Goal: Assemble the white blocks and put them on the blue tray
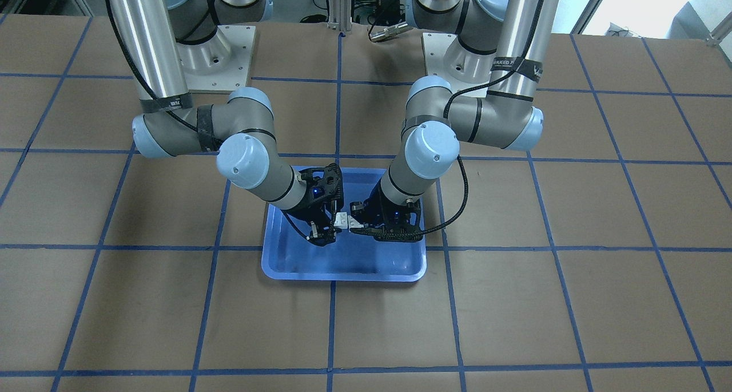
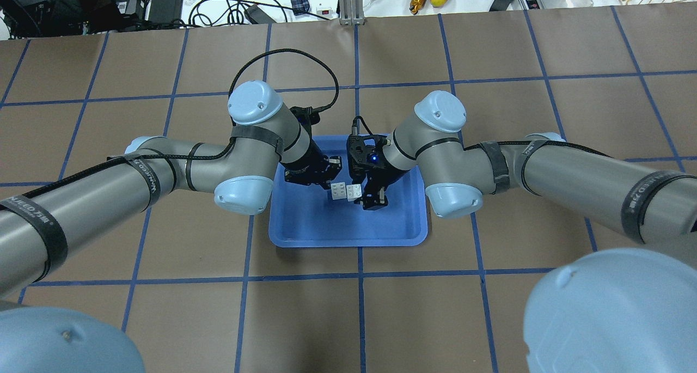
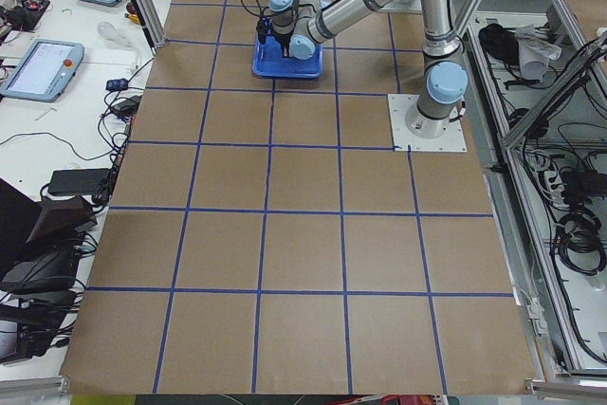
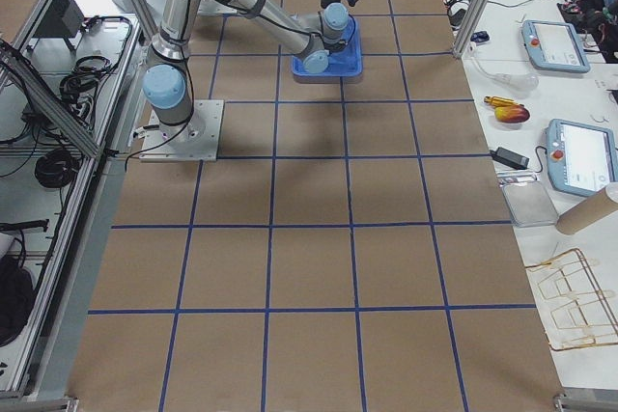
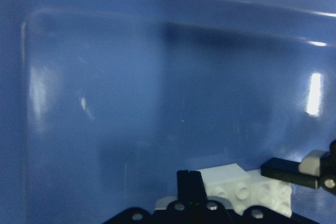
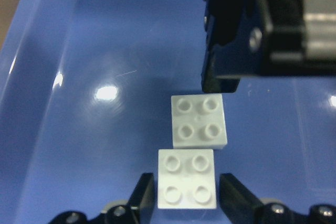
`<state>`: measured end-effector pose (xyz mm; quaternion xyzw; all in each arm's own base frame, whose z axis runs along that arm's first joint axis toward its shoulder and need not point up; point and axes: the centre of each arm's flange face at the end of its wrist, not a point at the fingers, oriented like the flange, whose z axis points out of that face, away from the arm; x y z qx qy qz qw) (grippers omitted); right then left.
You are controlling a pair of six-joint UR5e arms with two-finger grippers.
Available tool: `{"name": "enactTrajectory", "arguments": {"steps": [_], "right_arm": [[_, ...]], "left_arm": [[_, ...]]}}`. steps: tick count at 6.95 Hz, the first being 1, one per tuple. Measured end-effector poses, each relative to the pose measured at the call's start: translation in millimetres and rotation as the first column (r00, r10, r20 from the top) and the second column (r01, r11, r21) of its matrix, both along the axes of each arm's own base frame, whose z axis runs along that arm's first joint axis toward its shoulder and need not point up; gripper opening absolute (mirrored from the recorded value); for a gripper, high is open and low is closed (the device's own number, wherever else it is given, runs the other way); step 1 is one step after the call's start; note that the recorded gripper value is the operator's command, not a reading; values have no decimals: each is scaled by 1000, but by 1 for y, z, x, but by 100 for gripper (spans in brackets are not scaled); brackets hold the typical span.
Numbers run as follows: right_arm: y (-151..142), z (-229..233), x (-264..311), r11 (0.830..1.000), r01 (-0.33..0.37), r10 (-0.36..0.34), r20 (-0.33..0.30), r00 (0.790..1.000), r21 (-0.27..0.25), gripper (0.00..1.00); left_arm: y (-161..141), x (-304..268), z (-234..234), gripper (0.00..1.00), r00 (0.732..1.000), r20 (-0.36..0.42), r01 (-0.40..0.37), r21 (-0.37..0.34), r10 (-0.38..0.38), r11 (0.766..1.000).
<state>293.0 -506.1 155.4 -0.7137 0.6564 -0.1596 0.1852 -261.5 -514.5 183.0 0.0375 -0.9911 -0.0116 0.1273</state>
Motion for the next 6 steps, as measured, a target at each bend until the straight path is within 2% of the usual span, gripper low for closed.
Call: {"name": "enactTrajectory", "arguments": {"steps": [2,3,5,6], "right_arm": [[-2,8,-1,1000,10,-10,-3,1000,-9,100],[-4,19,-3,999,52,-52,-20,998,-12,100],[-6,41,-8,981,196,-196,-55,979,7,100],[-7,46,-12,962,270,-267,-66,961,32,100]], "left_arm": [[0,0,1,0,1000,0,3,-3,-3,1000],[0,-1,1,1,1000,-1,4,-4,-4,1000],[0,0,1,2,1000,-2,8,-3,-8,1000],[0,0,0,2,1000,-1,4,-2,-4,1000]]}}
